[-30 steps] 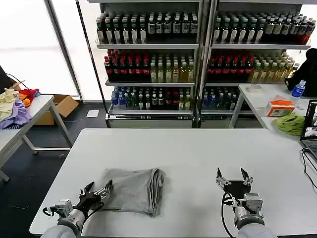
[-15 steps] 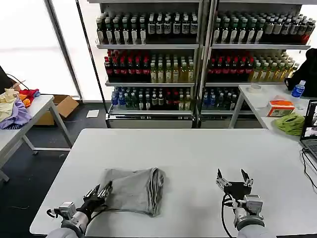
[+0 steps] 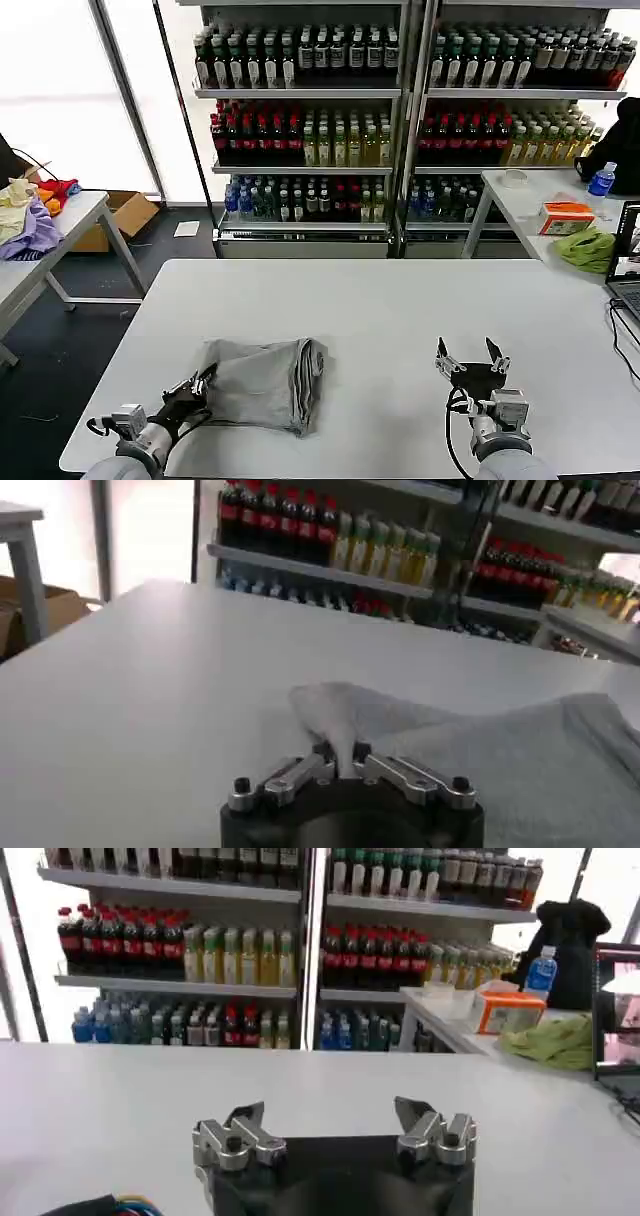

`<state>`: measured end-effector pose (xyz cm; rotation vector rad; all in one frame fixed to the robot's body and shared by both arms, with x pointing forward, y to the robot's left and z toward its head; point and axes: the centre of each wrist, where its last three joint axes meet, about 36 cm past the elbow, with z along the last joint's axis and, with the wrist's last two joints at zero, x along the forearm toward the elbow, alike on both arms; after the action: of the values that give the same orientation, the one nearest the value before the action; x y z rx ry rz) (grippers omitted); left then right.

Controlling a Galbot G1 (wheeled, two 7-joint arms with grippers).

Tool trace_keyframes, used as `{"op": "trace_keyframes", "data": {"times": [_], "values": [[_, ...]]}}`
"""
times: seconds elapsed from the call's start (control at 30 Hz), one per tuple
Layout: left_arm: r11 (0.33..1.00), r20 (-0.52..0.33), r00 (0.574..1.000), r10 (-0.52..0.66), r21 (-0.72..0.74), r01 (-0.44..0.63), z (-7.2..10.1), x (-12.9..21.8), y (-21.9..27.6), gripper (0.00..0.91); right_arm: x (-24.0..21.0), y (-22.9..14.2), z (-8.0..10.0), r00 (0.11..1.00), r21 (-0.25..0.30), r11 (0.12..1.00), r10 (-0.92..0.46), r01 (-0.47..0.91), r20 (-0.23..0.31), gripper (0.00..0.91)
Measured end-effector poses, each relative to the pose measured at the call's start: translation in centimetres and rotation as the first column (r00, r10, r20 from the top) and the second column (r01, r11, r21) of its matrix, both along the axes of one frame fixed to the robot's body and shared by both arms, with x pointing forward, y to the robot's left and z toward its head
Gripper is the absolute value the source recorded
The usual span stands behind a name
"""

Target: Fold and organize the clothes.

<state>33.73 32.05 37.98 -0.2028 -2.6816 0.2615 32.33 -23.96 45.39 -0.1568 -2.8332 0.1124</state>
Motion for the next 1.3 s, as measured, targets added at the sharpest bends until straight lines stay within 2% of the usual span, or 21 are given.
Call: {"op": "trace_keyframes", "data": {"times": [0.27,0.53,0.73,1.07,1.23,1.3], "values": [[0.998,0.042,0.998,0.048,0.042,-0.05,2.9,0.9,4.7,0.0,0.6,0.3,0.2,1.0,0.007,1.0,0.004,-0.004,0.009,0.907],[0.97,0.109,0.987,0.116,0.201,-0.136,7.8,2.0,13.1,0.0,0.6,0.4,0.3,1.0,0.016,1.0,0.005,-0.005,0.015,0.907],[0.949,0.154,0.981,0.122,0.273,-0.16,10.6,2.6,15.5,0.0,0.4,0.5,0.3,1.0,0.019,1.0,0.003,-0.003,0.014,0.907],[0.932,0.191,0.98,0.06,0.342,-0.123,12.5,2.6,13.3,0.0,-0.5,0.2,0.7,1.0,0.01,1.0,-0.023,0.023,0.018,0.907],[0.928,0.186,0.982,-0.04,0.372,-0.033,12.7,1.6,8.0,0.0,-1.1,0.0,0.7,0.999,0.005,0.999,-0.038,0.038,0.016,0.907],[0.928,0.169,0.981,-0.091,0.371,0.023,12.3,0.9,5.1,0.0,-1.2,-0.1,0.6,0.999,0.001,0.999,-0.046,0.046,0.013,0.907]]}}
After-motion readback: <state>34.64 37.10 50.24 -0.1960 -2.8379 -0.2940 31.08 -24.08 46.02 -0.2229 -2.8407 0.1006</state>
